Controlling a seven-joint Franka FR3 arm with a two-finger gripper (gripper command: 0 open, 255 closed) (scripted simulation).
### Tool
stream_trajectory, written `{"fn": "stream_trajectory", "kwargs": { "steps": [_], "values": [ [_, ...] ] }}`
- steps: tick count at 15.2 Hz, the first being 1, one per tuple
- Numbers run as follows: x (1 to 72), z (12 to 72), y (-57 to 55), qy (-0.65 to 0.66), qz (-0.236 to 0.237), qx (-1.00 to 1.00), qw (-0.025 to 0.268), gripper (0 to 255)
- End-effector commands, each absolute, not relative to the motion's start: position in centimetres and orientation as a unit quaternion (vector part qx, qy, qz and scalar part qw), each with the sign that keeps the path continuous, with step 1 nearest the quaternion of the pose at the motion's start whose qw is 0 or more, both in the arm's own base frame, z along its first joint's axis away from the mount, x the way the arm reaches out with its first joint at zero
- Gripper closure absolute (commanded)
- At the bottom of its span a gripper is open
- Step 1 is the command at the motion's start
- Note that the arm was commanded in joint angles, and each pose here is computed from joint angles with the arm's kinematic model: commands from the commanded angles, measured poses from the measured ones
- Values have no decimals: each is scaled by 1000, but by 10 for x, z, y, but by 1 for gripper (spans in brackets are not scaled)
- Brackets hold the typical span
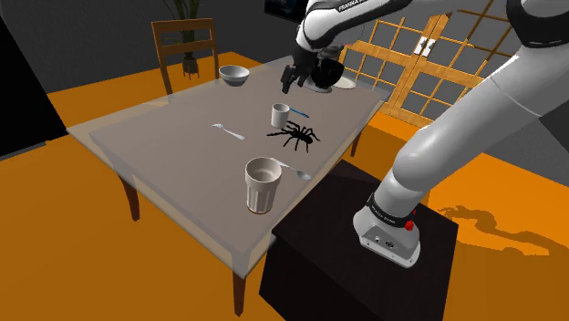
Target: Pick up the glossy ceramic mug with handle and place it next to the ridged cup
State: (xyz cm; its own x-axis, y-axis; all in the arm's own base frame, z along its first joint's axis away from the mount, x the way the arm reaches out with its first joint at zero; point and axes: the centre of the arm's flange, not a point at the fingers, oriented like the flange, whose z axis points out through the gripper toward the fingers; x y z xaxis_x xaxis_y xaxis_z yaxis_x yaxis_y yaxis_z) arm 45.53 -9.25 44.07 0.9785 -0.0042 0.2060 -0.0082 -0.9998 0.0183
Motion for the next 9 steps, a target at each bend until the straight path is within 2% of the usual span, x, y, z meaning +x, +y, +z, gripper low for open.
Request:
{"fn": "stream_trajectory", "kwargs": {
  "steps": [1, 9],
  "values": [
    [470, 421, -104, -2, 104, 995, 13, 0],
    [527, 346, -149, 3, 103, 994, 23, 0]
  ]
}}
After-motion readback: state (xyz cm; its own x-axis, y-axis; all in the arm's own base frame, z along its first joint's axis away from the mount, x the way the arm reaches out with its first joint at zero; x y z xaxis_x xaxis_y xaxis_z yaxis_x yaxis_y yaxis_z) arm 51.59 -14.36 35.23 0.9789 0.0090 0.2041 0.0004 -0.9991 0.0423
